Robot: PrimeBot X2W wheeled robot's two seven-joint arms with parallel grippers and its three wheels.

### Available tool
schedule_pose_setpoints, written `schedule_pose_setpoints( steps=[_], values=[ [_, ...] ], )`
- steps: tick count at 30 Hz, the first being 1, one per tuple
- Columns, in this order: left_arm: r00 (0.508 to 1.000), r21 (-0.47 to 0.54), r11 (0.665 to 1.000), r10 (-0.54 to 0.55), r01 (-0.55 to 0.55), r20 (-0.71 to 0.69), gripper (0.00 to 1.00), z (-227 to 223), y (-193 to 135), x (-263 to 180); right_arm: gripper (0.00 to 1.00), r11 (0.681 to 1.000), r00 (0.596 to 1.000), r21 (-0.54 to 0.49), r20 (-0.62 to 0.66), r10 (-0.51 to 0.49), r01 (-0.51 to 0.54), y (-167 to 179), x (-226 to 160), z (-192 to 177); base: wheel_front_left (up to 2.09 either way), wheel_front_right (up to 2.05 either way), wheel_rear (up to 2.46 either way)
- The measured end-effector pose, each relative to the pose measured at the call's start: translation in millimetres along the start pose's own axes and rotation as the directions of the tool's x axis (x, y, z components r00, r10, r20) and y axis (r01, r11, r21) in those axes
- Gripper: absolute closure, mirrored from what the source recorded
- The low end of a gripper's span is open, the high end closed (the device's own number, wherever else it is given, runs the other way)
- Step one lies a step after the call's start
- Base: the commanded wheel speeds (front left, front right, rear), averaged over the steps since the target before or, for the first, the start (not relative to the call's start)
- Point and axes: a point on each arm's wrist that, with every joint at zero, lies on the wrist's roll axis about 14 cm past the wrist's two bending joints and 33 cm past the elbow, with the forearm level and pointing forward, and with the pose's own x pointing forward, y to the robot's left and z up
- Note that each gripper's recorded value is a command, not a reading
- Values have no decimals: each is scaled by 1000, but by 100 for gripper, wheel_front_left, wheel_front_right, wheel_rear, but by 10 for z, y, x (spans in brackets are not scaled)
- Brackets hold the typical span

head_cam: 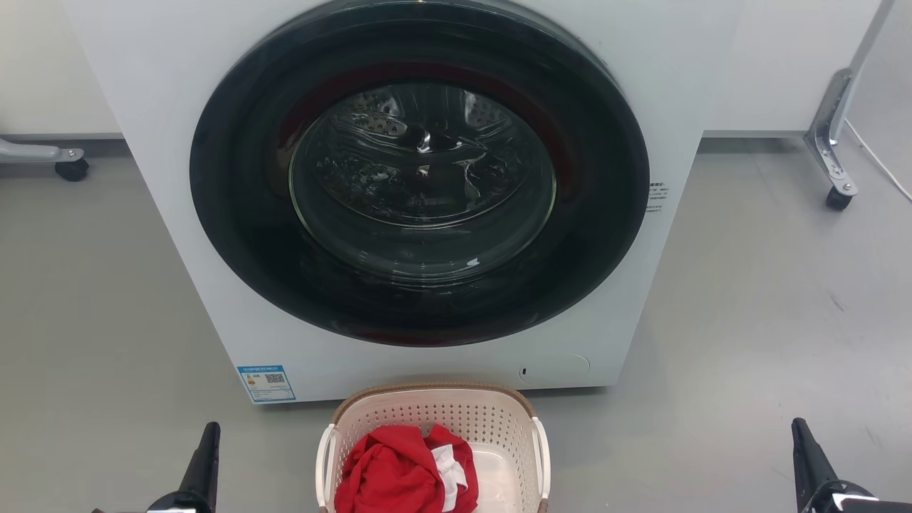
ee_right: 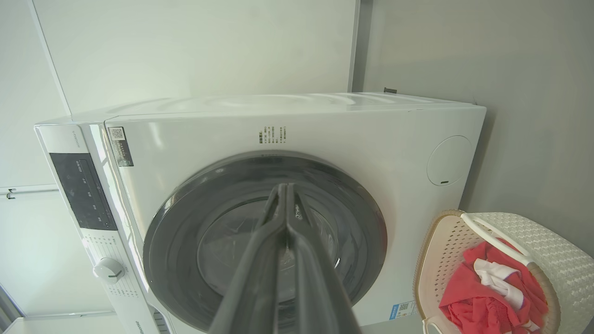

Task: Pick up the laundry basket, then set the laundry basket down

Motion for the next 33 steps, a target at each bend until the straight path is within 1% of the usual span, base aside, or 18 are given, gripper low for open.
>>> schedule_pose_setpoints(
  steps=[33],
  values=[
    [1000, 0, 1000, 1, -1, 0, 100, -1, 5, -1, 100, 1000, 1000, 1, 0, 0, 0, -1, 0, 0, 0, 0, 0]
  ],
)
